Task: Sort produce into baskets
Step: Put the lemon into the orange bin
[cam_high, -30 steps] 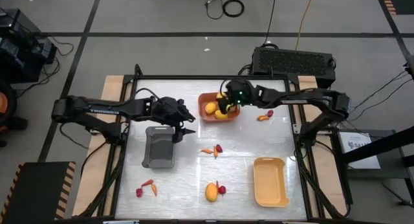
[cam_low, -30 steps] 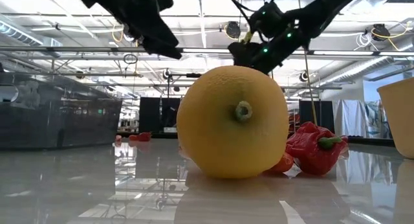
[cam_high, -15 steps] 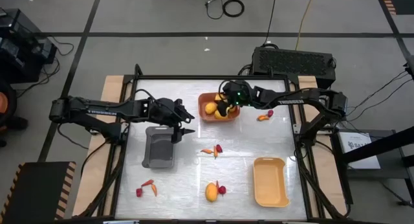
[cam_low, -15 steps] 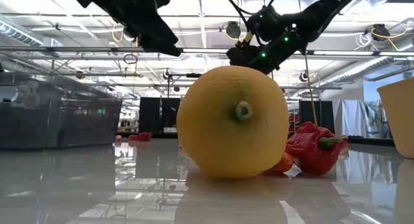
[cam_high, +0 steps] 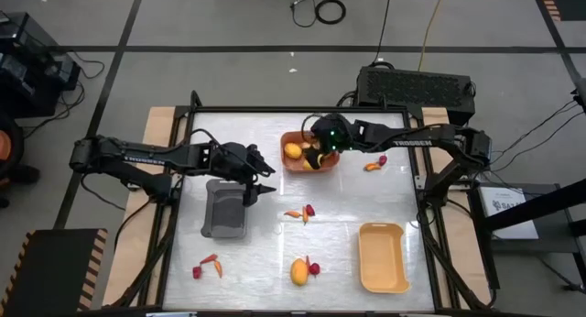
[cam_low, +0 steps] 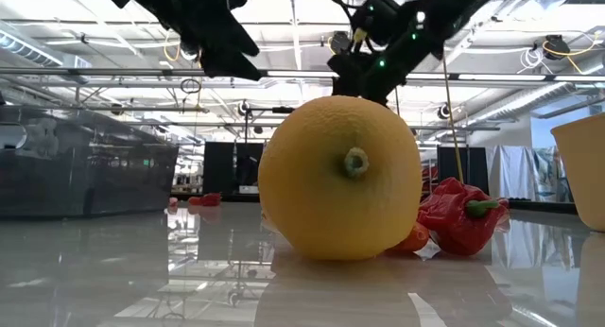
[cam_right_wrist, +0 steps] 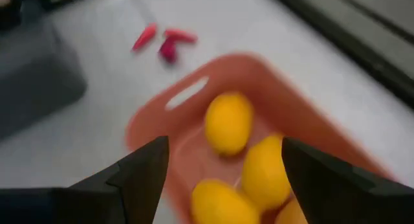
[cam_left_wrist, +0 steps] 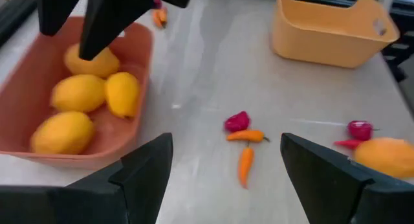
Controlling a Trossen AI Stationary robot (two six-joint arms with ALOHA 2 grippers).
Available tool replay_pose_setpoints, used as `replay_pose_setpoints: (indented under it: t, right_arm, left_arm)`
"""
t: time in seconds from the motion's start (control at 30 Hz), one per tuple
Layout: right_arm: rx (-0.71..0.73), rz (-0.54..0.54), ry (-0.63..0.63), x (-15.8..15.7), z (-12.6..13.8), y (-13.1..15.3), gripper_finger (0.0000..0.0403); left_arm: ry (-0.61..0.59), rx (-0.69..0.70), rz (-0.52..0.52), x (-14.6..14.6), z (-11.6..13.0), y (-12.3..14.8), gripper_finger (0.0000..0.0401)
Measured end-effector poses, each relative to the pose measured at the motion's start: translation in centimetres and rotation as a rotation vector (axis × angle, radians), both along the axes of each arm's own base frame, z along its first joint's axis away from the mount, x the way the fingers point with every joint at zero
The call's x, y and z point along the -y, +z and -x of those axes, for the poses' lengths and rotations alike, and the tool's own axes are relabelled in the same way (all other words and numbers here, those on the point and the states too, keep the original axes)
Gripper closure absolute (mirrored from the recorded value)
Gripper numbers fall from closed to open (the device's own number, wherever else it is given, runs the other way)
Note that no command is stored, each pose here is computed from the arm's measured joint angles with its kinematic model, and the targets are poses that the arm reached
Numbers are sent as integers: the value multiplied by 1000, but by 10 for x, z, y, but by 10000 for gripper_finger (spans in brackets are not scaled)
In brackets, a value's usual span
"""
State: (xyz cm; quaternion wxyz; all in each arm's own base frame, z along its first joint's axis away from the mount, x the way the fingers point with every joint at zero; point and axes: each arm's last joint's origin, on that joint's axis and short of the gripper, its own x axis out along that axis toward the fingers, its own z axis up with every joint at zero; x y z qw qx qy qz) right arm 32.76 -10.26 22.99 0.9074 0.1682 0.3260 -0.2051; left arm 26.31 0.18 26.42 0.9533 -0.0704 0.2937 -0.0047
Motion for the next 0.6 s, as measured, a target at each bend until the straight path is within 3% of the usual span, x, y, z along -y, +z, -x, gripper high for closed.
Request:
replay_pose_setpoints:
  t: [0.3, 0.6]
  right_arm:
    - [-198, -49, 187, -69, -2, -5, 135]
    - [-233, -88, 333, -158, 5, -7, 143]
  left_arm:
    - [-19, 68, -5, 47, -13, -5, 109]
    - [-91, 82, 36, 90, -40, -41, 109]
